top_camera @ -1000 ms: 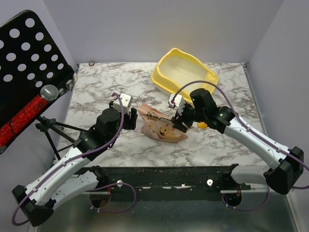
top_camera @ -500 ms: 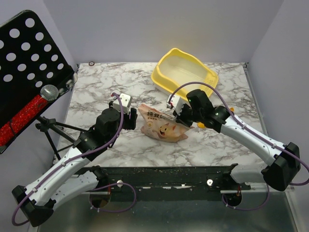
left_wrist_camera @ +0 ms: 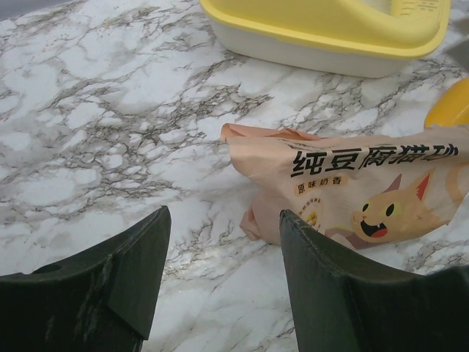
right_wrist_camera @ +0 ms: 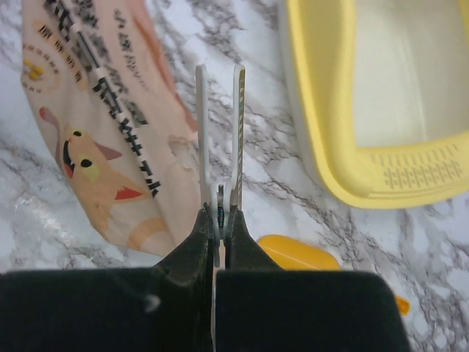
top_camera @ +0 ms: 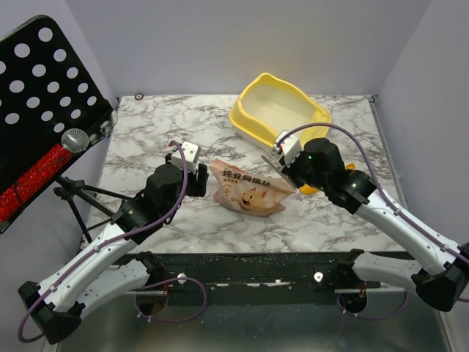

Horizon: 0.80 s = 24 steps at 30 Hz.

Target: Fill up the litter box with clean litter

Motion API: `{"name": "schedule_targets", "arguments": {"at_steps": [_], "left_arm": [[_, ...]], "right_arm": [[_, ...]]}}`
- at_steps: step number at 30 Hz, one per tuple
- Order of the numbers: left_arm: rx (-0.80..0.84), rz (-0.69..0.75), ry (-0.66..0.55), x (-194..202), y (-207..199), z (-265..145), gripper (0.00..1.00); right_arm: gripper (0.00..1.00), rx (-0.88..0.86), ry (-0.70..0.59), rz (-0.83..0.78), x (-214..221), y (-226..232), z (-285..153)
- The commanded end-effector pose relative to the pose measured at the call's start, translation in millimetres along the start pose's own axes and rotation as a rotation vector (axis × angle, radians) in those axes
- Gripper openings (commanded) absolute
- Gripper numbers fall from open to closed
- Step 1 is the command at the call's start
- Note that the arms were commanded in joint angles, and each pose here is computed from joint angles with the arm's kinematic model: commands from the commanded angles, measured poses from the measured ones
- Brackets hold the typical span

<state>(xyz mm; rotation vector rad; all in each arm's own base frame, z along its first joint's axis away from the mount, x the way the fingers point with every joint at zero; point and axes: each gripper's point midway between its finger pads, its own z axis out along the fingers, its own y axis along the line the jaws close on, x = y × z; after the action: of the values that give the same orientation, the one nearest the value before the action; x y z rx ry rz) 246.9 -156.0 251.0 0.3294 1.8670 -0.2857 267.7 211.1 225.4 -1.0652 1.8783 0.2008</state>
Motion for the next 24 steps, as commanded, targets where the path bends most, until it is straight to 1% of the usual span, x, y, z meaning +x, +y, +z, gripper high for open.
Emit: {"name": "schedule_targets", "arguments": {"at_steps": [1,3,5,7,11,15,17,20,24], "left_arm": [[-0.015,-0.024,-0.027,-9.2,2.4,-2.1,0.69],[-0.012,-0.028,-0.032,-11.1,1.9,-3.2,0.68],[-0.013,-0.034,-0.036,-12.1,2.6,-4.5,0.68],[-0.012,-0.037,-0.041,-12.7,2.7,-5.2,0.68],[-0.009,-0.043,-0.045,-12.6,2.4,-6.3,0.68],[-0.006,-0.043,-0.041,-11.9,1.6,-5.7,0.68],[-0.009,-0.044,-0.039,-11.7,2.0,-5.2,0.68],[-0.015,-0.042,-0.035,-10.4,2.8,-4.8,0.68],[-0.021,-0.042,-0.035,-9.9,3.8,-4.2,0.68]], "right_arm": [[0.01,0.286,-0.079,0.154,-23.1,-49.9,-39.4],[0.01,0.41,-0.055,0.257,-14.5,-67.1,-50.0],[0.01,0.558,0.001,0.364,9.4,-88.5,-58.3],[0.01,0.643,0.035,0.531,37.2,-102.0,-61.5],[0.01,0.698,0.037,0.833,93.4,-111.3,-57.2],[0.01,0.843,0.031,1.13,150.4,-116.0,-57.5],[0.01,0.886,0.068,1.238,179.0,-111.1,-53.4],[0.01,0.899,0.14,1.384,210.7,-99.9,-40.6],[0.01,0.951,0.24,1.518,246.3,-87.4,-29.9]]}}
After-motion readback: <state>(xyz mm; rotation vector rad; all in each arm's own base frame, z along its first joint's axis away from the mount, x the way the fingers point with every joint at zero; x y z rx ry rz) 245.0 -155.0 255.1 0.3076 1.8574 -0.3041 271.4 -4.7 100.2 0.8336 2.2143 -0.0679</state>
